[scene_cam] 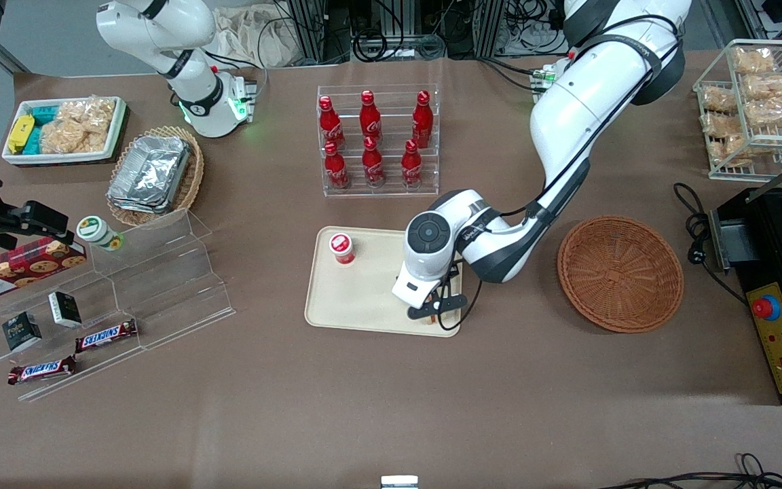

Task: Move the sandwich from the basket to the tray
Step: 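Lower the sandwich onto the tray and open the left gripper, then raise the open left gripper up away from the tray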

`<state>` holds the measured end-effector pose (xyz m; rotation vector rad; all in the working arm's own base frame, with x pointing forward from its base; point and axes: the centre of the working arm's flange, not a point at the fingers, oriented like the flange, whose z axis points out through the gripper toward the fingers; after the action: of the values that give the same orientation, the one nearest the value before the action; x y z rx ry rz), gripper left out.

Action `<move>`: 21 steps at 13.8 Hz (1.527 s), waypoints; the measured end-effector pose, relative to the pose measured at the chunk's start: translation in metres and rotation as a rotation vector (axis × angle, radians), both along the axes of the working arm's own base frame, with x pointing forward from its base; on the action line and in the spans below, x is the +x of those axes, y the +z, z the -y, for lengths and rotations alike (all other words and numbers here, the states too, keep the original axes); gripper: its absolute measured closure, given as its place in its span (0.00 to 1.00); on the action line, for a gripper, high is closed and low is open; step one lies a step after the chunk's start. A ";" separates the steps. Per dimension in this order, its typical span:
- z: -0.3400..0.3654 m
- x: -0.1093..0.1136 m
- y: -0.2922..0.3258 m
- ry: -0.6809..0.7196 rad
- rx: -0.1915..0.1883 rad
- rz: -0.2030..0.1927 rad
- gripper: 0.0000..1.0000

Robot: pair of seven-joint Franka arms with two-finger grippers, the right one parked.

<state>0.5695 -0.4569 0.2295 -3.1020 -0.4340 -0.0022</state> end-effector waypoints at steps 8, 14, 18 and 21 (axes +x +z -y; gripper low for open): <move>-0.048 0.019 0.195 0.238 0.034 0.116 0.00; -0.165 0.019 0.323 0.260 0.044 0.069 0.00; -0.254 0.037 0.338 0.156 0.034 0.030 0.00; -0.330 0.040 0.350 0.040 0.026 0.001 0.00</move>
<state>0.6093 -0.1271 0.5790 -3.0672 -0.4913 -0.0091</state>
